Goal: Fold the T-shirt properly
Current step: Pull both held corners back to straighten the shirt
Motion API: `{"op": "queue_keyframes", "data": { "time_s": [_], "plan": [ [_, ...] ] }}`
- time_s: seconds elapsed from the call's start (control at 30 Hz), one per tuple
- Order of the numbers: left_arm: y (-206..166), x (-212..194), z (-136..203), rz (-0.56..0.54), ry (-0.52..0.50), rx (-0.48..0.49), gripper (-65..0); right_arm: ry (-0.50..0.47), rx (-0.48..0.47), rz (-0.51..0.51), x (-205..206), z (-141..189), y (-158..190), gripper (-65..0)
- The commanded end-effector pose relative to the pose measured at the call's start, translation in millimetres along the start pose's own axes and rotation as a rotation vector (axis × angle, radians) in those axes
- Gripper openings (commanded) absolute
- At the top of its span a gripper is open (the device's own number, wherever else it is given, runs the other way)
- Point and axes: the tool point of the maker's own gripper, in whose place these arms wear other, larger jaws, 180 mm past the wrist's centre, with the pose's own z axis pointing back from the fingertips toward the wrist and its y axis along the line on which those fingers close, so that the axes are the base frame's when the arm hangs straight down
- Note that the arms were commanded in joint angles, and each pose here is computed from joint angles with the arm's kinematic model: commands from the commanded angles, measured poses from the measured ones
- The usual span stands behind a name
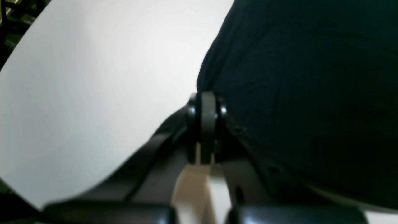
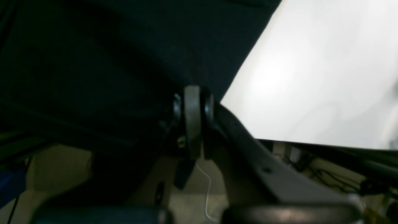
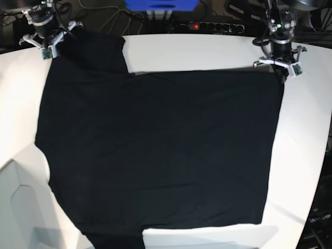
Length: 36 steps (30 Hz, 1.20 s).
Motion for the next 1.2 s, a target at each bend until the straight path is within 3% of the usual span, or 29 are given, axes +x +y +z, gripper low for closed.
{"op": "queue_keyframes", "data": {
  "time_s": [0.0, 0.4, 0.7, 1.0, 1.17],
  "plan": [
    [5.4, 9.2, 3.8, -0.017, -0.032, 0.007, -64.9, -0.023, 0.014, 0.019, 3.9, 6.3, 0.9, -65.0],
    [13.5, -10.1, 17.7, -0.037, 0.023, 0.015, -64.9, -0.050, 0.012, 0.009, -3.4, 19.0, 1.9, -65.0],
    [34.8, -8.4, 24.1, -0.051, 0.023, 0.064, -64.9, -0.014, 0.025, 0.009, -17.4, 27.3, 5.6, -65.0],
    [43.4, -9.2, 27.9, -0.058, 0.028, 0.082, -64.9, -0.051, 0.039, -0.002, -13.6, 30.1, 11.9, -65.0],
    [51.4, -5.8, 28.9, -0.058, 0.020, 0.104, -64.9, -0.131, 0.065, -0.019, 2.3, 31.9, 21.3, -65.0]
  ]
}}
